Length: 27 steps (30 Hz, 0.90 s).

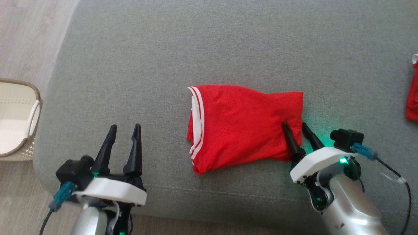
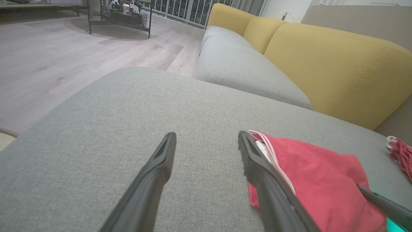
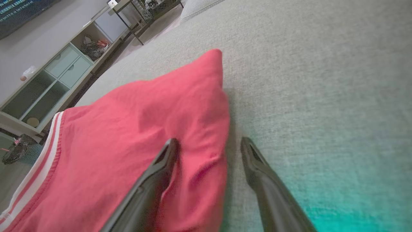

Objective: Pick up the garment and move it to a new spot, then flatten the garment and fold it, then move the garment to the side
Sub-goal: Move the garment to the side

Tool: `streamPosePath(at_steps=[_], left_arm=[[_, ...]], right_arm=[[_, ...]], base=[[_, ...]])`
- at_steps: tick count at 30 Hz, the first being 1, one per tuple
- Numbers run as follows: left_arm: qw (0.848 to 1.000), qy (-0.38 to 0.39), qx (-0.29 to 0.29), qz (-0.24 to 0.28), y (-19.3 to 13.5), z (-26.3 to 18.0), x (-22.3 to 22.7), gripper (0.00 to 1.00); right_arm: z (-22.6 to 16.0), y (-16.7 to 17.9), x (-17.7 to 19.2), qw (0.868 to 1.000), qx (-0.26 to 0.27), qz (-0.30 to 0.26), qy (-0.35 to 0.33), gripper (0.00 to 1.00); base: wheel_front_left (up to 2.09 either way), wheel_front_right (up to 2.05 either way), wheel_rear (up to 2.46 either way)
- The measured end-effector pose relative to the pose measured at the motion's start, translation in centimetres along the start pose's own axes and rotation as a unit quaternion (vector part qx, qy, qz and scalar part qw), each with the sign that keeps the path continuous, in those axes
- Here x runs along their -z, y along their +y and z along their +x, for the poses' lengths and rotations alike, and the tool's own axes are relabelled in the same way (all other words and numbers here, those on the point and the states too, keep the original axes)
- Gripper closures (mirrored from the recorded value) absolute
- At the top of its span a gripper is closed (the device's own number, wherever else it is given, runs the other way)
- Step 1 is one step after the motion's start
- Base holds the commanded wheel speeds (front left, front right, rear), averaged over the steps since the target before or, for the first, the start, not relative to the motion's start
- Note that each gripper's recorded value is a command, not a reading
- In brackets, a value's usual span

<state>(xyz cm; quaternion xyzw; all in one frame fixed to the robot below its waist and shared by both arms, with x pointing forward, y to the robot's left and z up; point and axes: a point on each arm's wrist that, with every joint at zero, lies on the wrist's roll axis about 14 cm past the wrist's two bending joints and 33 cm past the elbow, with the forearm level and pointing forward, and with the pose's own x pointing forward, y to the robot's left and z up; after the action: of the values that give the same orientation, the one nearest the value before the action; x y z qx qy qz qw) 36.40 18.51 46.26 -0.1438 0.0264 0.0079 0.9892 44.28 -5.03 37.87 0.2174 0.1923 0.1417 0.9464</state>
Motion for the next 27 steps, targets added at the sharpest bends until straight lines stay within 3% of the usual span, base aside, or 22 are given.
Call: streamPosePath(at_steps=[1, 2, 9, 18, 23, 27], left_arm=[[1.000, 0.000, -0.001, 0.000, 0.0, 0.0, 0.0, 0.00], [1.000, -0.001, -0.001, 0.000, 0.1, -0.1, -0.1, 0.00], [1.000, -0.002, 0.005, -0.001, -0.3, 0.1, -0.1, 0.00], [0.999, -0.009, 0.047, 0.000, -2.8, 1.7, -0.3, 0.00], [0.994, -0.019, 0.103, 0.028, -6.1, 4.0, -0.7, 0.00], [0.980, -0.029, 0.187, 0.054, -11.1, 5.9, -0.6, 0.00]], right_arm=[[0.1, 0.1, 0.0, 1.000, -0.002, -0.001, 0.001, 0.02], [0.3, 0.2, 0.0, 1.000, -0.004, -0.005, 0.004, 1.00], [0.4, 0.1, -0.2, 0.999, -0.008, -0.051, 0.010, 1.00], [-0.5, -1.9, -4.3, 0.982, 0.009, -0.184, -0.036, 1.00], [-0.5, -3.9, -8.5, 0.970, 0.040, -0.226, -0.076, 1.00], [-0.1, -5.4, -13.4, 0.958, 0.066, -0.256, -0.111, 1.00]], base=[[0.00, 0.00, 0.00], [0.00, 0.00, 0.00], [0.00, 0.00, 0.00], [0.00, 0.00, 0.00], [0.00, 0.00, 0.00], [0.00, 0.00, 0.00]])
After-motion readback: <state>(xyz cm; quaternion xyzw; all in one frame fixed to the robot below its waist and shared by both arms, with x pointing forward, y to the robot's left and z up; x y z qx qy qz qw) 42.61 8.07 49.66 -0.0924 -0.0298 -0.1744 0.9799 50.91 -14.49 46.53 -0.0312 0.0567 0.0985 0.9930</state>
